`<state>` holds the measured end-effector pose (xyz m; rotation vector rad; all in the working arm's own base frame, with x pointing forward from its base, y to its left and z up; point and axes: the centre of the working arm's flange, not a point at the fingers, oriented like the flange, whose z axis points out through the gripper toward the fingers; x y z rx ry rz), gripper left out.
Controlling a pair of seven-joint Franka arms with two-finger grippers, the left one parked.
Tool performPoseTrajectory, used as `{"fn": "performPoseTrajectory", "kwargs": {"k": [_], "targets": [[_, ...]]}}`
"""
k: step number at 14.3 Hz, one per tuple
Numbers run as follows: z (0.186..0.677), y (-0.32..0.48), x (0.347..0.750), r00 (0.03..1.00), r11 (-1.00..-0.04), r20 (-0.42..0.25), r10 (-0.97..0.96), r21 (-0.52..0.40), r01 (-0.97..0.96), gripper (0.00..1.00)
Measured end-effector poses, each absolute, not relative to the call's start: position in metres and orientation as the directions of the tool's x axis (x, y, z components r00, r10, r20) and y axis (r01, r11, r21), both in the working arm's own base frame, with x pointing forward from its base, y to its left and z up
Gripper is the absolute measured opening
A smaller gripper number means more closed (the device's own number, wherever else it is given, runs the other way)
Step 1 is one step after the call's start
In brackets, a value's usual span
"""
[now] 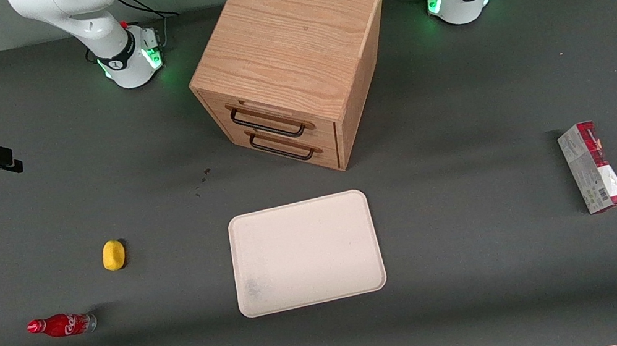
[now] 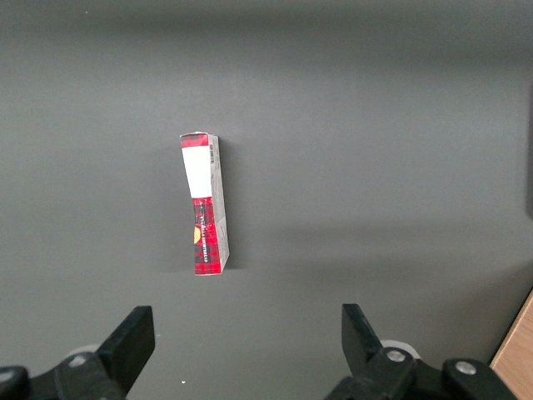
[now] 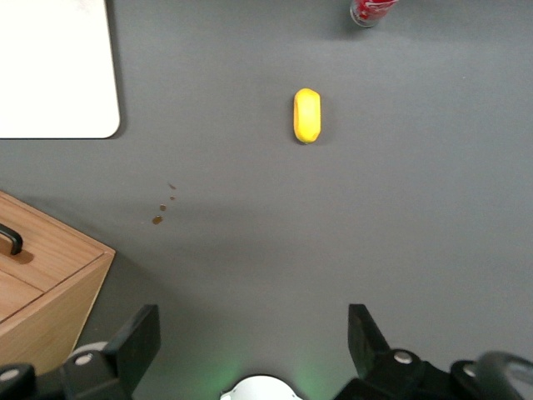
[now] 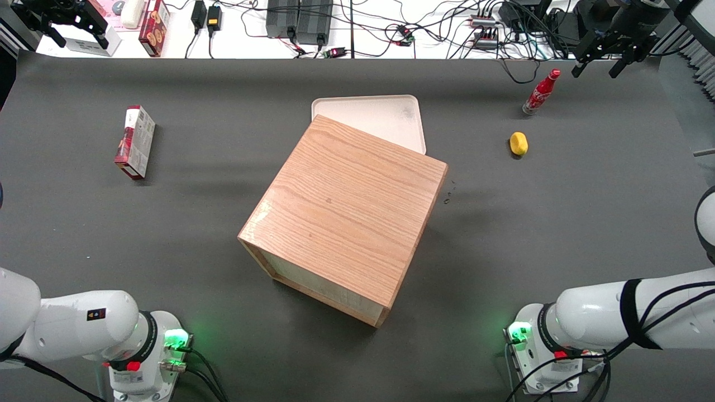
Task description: Place coke bottle on tray
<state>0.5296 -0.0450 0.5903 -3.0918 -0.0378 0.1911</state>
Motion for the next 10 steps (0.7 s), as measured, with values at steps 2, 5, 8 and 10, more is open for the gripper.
{"fn": "performPoseTrajectory", "kwargs": {"k": [2,5,8,10], "targets": [[0.592,-0.057,0.530,0.992,-0.999,-0.121,0.039,-0.022,0.037,1.00],[0.596,-0.109,0.543,0.987,-0.993,-0.108,0.122,-0.006,0.122,1.00],[0.592,-0.175,0.574,0.987,-0.995,-0.120,0.103,-0.001,0.104,1.00],[0.585,-0.193,0.600,0.987,-0.996,-0.130,0.093,0.002,0.094,1.00]]}}
